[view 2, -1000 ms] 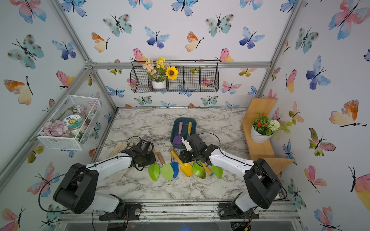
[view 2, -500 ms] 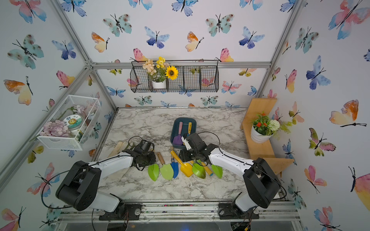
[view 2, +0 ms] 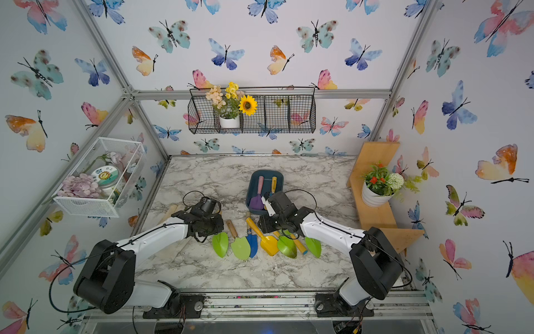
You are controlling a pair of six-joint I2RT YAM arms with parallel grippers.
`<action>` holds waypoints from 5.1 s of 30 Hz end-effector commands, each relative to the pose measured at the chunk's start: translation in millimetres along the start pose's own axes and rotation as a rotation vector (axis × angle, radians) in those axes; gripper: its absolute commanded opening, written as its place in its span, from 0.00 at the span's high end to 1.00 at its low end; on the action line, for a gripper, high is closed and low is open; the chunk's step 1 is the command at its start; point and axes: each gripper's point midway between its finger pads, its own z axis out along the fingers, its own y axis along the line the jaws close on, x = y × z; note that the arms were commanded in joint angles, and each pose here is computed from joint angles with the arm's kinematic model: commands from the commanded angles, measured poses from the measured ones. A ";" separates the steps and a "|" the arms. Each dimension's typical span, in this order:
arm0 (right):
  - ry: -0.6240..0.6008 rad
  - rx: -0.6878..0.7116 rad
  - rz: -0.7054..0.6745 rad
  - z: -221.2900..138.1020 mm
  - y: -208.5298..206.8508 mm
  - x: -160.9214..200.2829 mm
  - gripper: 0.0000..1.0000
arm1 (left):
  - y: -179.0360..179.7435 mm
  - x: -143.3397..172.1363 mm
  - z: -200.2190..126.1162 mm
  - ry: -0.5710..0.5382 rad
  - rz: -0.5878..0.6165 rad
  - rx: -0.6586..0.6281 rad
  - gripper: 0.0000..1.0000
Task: Put the shovel into the storage box
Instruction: Pick up the shovel from the center of the board, then place the shovel in the storage box, then pick up the shovel from the center of the board.
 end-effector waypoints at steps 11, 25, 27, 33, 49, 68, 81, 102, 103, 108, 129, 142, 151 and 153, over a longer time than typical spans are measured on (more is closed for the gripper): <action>-0.078 0.047 0.000 -22.2 -6.9 -16.5 0.44 | -73.7 -54.5 -28.5 -0.083 0.137 0.066 1.00; -0.104 0.122 0.047 -43.2 -34.7 -15.8 0.43 | -155.6 -103.0 -11.6 -0.106 0.264 0.130 1.00; -0.104 0.126 0.055 -44.6 -36.3 -13.9 0.43 | -165.4 -110.5 -6.9 -0.110 0.275 0.139 1.00; -0.105 0.138 0.076 -49.6 -39.7 -7.2 0.43 | -191.3 -135.4 11.8 -0.115 0.316 0.139 1.00; -0.094 0.174 0.098 -52.4 -48.7 3.2 0.43 | -215.6 -168.6 77.1 -0.167 0.371 0.131 0.98; -0.085 0.193 0.094 -47.4 -51.6 0.4 0.43 | -202.2 -144.0 123.0 -0.081 0.327 0.114 0.98; -0.078 0.199 0.094 -43.1 -52.7 -1.2 0.43 | -197.4 -138.7 117.3 -0.064 0.313 0.103 0.71; -0.091 0.200 0.091 -42.7 -51.1 -10.3 0.43 | -197.5 -140.9 27.5 -0.143 0.314 0.180 0.68; -0.090 0.199 0.091 -42.1 -50.9 -10.1 0.43 | -195.9 -138.8 24.7 -0.144 0.316 0.179 0.68; -0.092 0.193 0.091 -41.2 -49.4 -12.7 0.43 | -189.2 -133.4 6.3 -0.156 0.309 0.191 0.68; -0.072 0.110 0.083 -29.7 -35.7 -15.3 0.43 | -122.1 -78.9 -32.7 -0.164 0.222 0.152 0.68; -0.040 0.044 0.069 -17.7 -23.6 -19.6 0.43 | -71.4 -26.5 -20.0 -0.106 0.104 0.112 0.66; -0.030 -0.027 0.055 -15.7 -10.7 -20.0 0.42 | -53.2 -10.4 -16.6 -0.087 0.043 0.083 0.58; -0.024 -0.049 0.049 -14.5 -6.8 -18.5 0.41 | -49.1 -5.3 -13.9 -0.074 0.019 0.077 0.54</action>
